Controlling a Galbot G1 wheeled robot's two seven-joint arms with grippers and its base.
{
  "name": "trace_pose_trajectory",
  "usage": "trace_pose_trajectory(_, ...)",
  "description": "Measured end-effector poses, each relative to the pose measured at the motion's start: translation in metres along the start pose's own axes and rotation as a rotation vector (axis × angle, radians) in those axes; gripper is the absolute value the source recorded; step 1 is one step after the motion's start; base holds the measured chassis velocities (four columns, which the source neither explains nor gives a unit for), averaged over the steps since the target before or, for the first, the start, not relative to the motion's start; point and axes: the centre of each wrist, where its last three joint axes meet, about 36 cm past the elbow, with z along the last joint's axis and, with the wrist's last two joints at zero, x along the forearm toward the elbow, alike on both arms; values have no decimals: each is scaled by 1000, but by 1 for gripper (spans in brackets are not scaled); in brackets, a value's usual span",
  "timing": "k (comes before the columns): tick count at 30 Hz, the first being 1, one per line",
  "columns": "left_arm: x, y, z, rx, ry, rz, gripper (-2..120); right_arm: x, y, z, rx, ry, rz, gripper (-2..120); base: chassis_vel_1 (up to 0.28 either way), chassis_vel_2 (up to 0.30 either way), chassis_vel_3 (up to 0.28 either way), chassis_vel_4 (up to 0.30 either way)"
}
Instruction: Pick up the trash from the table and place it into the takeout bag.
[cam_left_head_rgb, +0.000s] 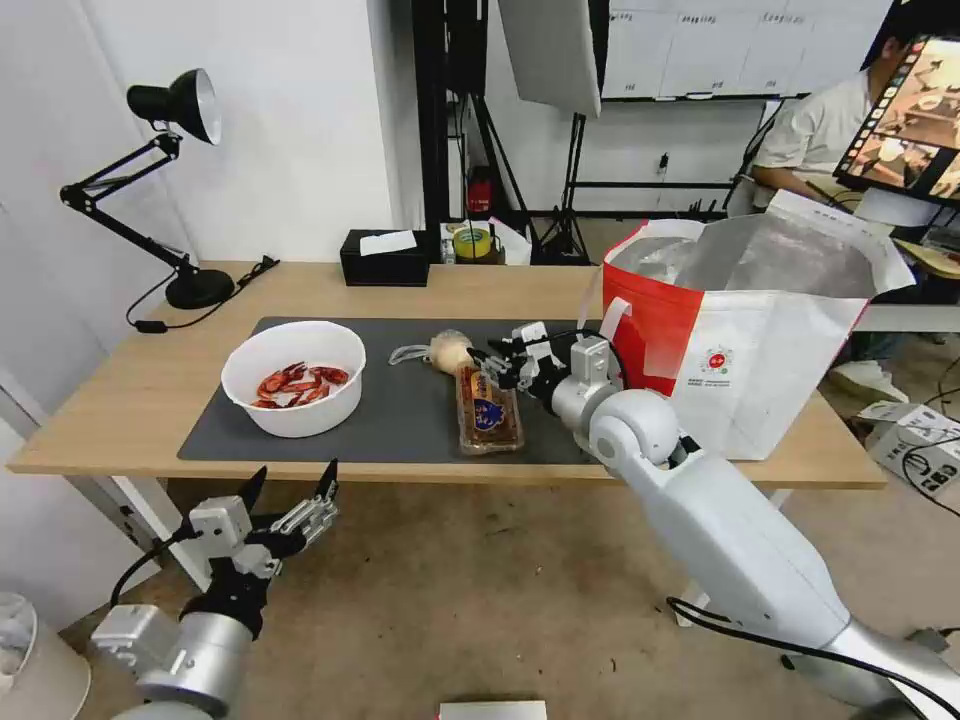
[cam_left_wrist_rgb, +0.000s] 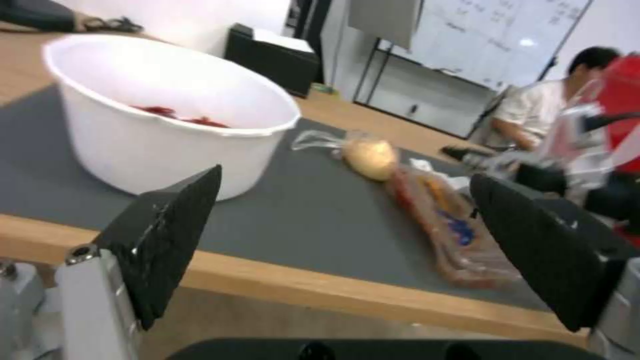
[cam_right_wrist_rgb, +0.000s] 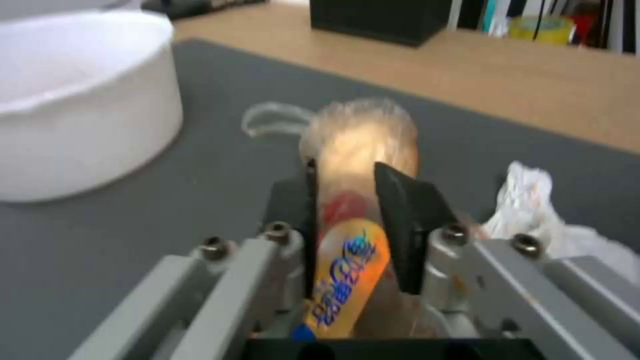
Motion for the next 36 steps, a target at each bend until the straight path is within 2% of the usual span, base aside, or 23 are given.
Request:
trace_pose_trajectory(1, 0, 0, 0, 0, 0, 0, 100, 0, 0, 0, 0, 0, 0, 22, 0, 0, 0, 0)
trace_pose_trajectory(4, -7, 3, -4, 28, 5, 46, 100, -7, -3, 1, -2, 31, -2, 6, 0, 0, 0, 0)
trace_pose_trajectory(7, -10, 4, -4, 46, 10, 63, 100, -11, -1, 0, -3, 37, -10, 0, 0, 0, 0, 0)
trace_pose_trajectory(11, -21, 7, -4, 84, 19, 112, 100, -19, -2, -1, -10, 51, -18, 0, 0, 0, 0, 0)
trace_pose_trajectory(20, -56, 24, -2, 87, 32, 219, 100, -20, -6, 2, -27, 35, -17, 0, 0, 0, 0, 0)
trace_pose_trajectory(23, -65, 30, 6, 87, 60, 265, 100, -20, -4, 5, -39, 32, -23, 0, 0, 0, 0, 0)
trace_pose_trajectory(33, -101, 40, 28, 91, 127, 319, 100, -10, -6, 7, -62, 18, -23, 0, 0, 0, 0, 0)
trace_pose_trajectory(34, -113, 41, 25, 155, 148, 346, 100, -6, -8, 9, -73, 11, -24, 0, 0, 0, 0, 0)
trace_pose_trajectory(35, -113, 41, 25, 155, 148, 346, 100, -6, -8, 9, -73, 11, -24, 0, 0, 0, 0, 0)
trace_pose_trajectory(36, -119, 41, 23, 216, 165, 361, 100, -3, -8, 10, -79, 7, -26, 0, 0, 0, 0, 0)
